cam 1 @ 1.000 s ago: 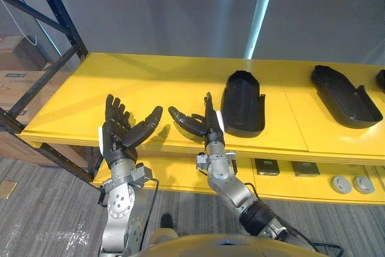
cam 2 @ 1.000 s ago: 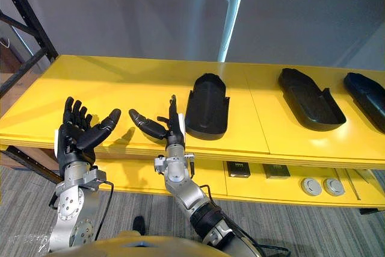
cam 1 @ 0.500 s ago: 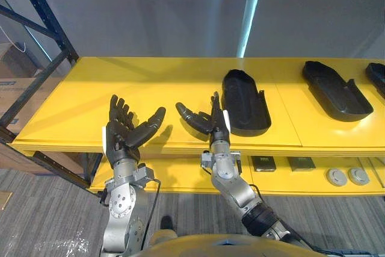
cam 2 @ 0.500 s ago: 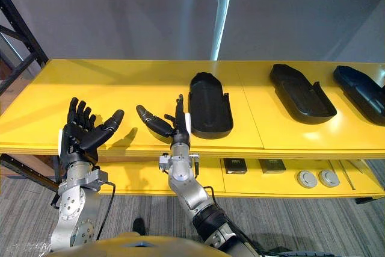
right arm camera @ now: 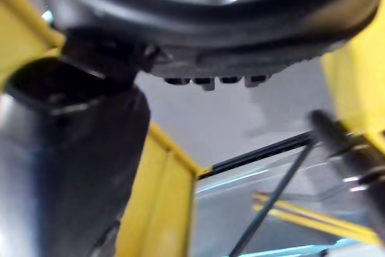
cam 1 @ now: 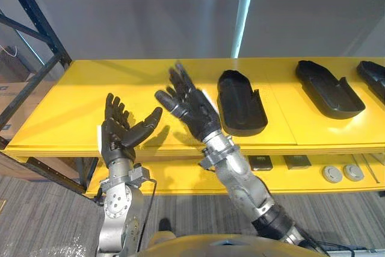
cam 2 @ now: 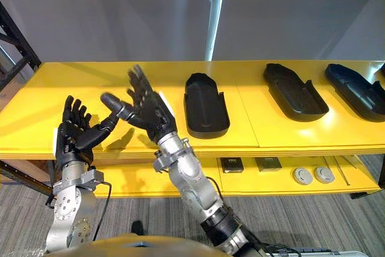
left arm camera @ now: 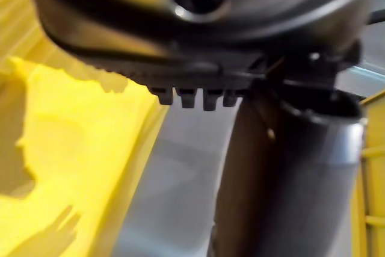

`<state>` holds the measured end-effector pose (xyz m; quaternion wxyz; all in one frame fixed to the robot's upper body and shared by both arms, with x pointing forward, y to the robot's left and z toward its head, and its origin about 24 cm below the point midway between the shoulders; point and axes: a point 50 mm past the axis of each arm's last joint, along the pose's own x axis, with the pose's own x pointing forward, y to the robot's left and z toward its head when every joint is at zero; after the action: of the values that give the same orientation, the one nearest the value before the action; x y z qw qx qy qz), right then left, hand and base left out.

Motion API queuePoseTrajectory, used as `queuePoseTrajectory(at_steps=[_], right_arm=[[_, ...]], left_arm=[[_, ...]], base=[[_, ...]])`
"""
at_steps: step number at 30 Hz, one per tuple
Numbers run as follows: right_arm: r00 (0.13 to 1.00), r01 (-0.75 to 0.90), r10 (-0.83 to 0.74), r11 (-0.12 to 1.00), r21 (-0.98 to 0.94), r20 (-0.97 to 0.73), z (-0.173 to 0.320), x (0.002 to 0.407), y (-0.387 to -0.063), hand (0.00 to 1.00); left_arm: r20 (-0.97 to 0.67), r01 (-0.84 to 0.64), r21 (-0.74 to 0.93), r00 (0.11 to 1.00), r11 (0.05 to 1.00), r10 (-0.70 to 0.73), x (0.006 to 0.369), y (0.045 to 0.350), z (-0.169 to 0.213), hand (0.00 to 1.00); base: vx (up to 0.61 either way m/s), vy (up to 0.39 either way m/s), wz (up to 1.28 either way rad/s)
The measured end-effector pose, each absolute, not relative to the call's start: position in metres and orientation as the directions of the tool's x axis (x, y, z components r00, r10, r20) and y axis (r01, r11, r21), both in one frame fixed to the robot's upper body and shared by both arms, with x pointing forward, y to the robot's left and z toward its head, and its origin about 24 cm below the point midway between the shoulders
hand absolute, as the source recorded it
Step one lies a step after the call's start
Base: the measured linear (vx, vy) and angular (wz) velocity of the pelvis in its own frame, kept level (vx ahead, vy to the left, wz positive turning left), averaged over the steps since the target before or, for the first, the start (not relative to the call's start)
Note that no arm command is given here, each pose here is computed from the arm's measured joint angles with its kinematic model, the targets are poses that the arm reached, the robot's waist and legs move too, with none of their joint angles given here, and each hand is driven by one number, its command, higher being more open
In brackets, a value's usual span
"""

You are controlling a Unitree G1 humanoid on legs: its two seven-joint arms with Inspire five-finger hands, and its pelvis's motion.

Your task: Walk over and take three plastic housings, then place them on the shelf

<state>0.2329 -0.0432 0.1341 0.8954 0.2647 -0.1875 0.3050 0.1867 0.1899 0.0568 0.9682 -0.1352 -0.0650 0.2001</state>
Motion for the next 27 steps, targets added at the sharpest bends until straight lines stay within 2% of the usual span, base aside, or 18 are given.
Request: queuePoseTrajectory(at_steps=[3,4,7,10,13,17,27], right_arm=[[0.740,-0.563,0.250,0.738,0.371,0.624,0.160,0.235,-0.091,1.00],[0.752,-0.458,0.125,0.805,0.377,0.647,0.164,0.232,-0.123,1.00],[0.797,-0.231,-0.059,0.890,0.394,0.601,0.154,0.225,-0.174,1.00],[0.844,-0.066,-0.161,0.915,0.397,0.512,0.135,0.212,-0.206,1.00],[0.888,-0.029,-0.152,0.924,0.382,0.434,0.121,0.206,-0.214,1.00],[0.906,-0.009,-0.134,0.942,0.336,0.402,0.115,0.206,-0.216,1.00],[0.988,-0.063,0.023,0.961,0.268,0.151,0.069,0.217,-0.214,1.00]], left_arm=[[0.085,-0.390,-0.280,0.900,0.877,0.428,0.187,0.197,0.059,1.00],[0.092,-0.395,-0.273,0.897,0.877,0.432,0.187,0.201,0.060,1.00],[0.099,-0.397,-0.264,0.895,0.879,0.434,0.187,0.204,0.061,1.00],[0.104,-0.400,-0.260,0.893,0.879,0.438,0.186,0.207,0.061,1.00],[0.108,-0.381,-0.264,0.901,0.886,0.420,0.187,0.205,0.061,1.00],[0.141,-0.332,-0.280,0.914,0.901,0.380,0.196,0.197,0.068,1.00],[0.159,-0.325,-0.282,0.912,0.902,0.379,0.199,0.197,0.072,1.00]], base=[[-0.01,-0.002,-0.06],[-0.02,0.002,-0.15],[0.00,0.001,-0.29],[0.02,-0.015,-0.28],[0.05,-0.024,-0.35],[0.03,-0.010,-0.08],[-0.01,-0.003,0.03]])
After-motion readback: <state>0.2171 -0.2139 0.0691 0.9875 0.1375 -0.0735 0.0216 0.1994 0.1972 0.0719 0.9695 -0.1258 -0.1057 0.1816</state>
